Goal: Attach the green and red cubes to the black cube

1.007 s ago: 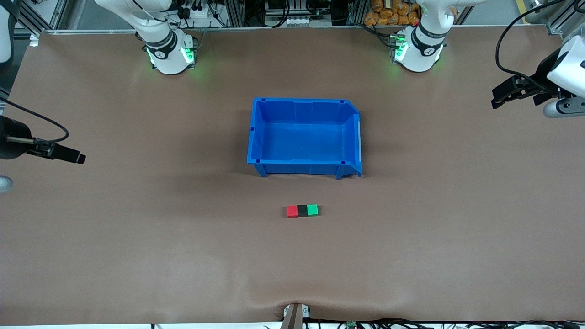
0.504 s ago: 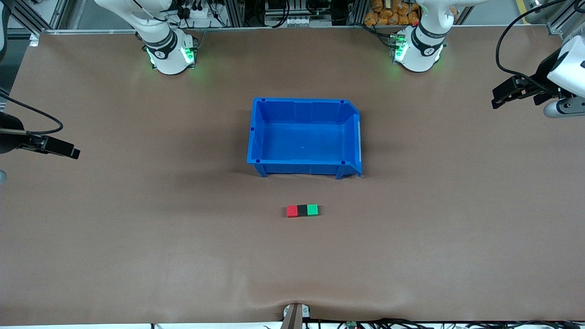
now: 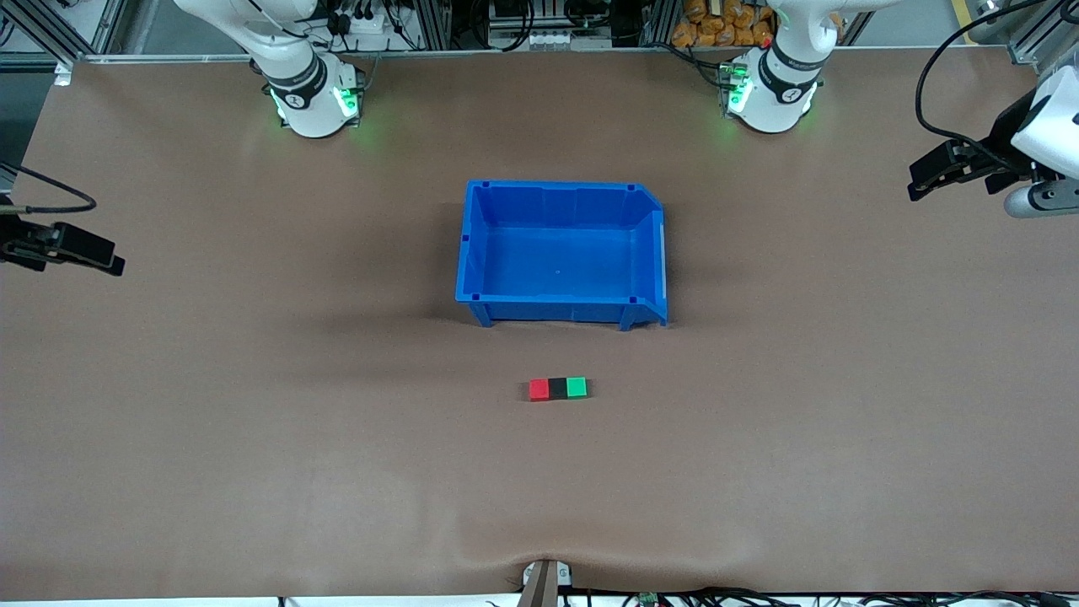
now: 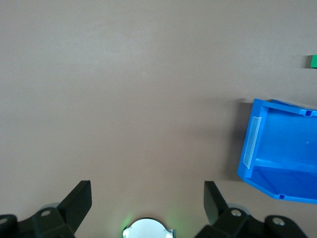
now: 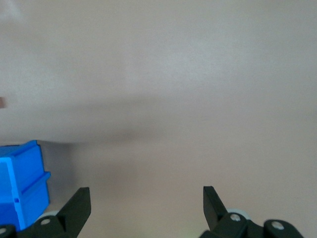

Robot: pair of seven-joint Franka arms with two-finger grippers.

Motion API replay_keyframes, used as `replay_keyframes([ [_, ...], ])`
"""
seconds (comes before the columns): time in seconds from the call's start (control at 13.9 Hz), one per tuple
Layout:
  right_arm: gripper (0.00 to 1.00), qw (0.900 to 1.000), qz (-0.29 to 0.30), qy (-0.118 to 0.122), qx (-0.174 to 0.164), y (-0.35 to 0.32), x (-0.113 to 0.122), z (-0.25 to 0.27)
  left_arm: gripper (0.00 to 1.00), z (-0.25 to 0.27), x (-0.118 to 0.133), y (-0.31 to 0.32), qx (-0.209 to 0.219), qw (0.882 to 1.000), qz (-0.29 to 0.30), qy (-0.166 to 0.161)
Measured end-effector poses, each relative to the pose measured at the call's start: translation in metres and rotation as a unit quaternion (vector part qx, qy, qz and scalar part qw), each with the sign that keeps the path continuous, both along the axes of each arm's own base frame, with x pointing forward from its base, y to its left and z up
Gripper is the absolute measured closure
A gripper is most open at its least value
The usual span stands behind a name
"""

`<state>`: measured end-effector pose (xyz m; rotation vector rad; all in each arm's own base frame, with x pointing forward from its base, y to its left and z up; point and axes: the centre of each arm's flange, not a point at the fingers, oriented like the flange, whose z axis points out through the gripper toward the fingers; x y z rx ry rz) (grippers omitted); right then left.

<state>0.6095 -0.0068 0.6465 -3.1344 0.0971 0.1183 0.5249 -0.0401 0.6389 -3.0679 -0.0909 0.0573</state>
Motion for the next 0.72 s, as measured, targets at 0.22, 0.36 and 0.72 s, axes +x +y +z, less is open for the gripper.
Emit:
replay_keyframes([
  [0.22,0.00,1.000,0.005,-0.001,-0.002,-0.001,-0.007,0.008,0.00,0.000,0.000,0.003,0.000,1.000,0.003,0.000],
  [0.36,0.00,1.000,0.007,-0.004,-0.002,0.000,-0.011,0.013,0.00,0.000,0.000,0.003,0.000,1.000,0.003,0.000],
  [0.72,0.00,1.000,0.024,-0.009,-0.002,0.000,-0.019,0.025,0.00,0.000,0.000,0.003,0.000,1.000,0.003,0.001],
])
